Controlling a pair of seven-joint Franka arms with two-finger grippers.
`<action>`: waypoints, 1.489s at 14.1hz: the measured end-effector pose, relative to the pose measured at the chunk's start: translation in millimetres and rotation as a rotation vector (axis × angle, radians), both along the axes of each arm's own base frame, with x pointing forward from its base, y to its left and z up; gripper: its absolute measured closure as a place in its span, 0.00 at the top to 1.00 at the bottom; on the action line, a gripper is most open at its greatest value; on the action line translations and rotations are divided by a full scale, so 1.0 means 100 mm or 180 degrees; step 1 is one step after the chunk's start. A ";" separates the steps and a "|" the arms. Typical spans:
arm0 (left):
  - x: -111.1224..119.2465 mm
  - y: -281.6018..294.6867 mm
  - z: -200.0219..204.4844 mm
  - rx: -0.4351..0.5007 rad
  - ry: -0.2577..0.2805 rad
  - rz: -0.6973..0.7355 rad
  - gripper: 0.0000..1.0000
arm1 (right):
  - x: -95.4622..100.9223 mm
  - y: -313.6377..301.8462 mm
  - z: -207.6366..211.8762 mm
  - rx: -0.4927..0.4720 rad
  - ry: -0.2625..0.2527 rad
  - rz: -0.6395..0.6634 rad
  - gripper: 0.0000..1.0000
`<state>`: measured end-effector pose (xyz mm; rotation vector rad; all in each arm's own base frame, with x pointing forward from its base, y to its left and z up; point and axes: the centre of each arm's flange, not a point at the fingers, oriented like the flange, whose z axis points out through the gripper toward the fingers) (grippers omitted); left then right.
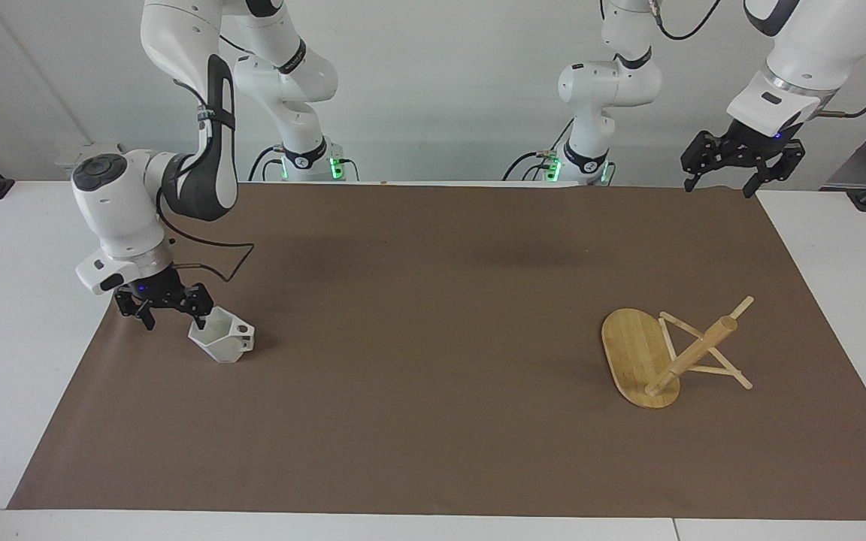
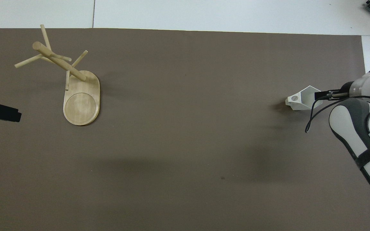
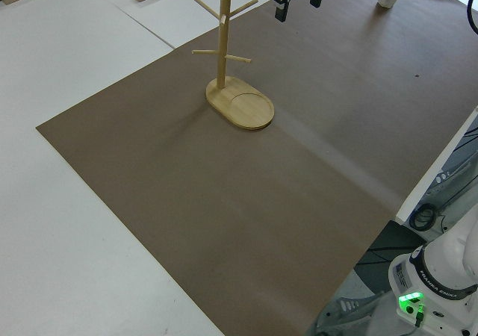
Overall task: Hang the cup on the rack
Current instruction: 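Reach the right gripper to the white cup and grasp its rim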
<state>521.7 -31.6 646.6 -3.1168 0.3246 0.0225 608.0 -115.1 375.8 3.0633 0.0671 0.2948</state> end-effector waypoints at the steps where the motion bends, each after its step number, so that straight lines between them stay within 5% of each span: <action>1: 0.00 0.00 0.00 0.0000 -0.0001 0.0000 1.00 | 0.01 0.00 -0.04 0.0011 0.0009 -0.0006 1.00; 10: 0.00 0.00 0.00 0.0000 -0.0005 0.0000 1.00 | 0.02 0.04 -0.23 0.0314 0.0043 -0.0218 0.95; 18: 0.00 0.03 0.00 -0.0002 -0.0008 0.0017 1.00 | -0.01 0.09 -0.27 0.0362 0.0208 -0.0203 0.04; 21: 0.00 0.04 0.00 -0.0002 -0.0008 0.0022 1.00 | -0.02 0.15 -0.27 0.0393 0.0295 -0.0220 0.04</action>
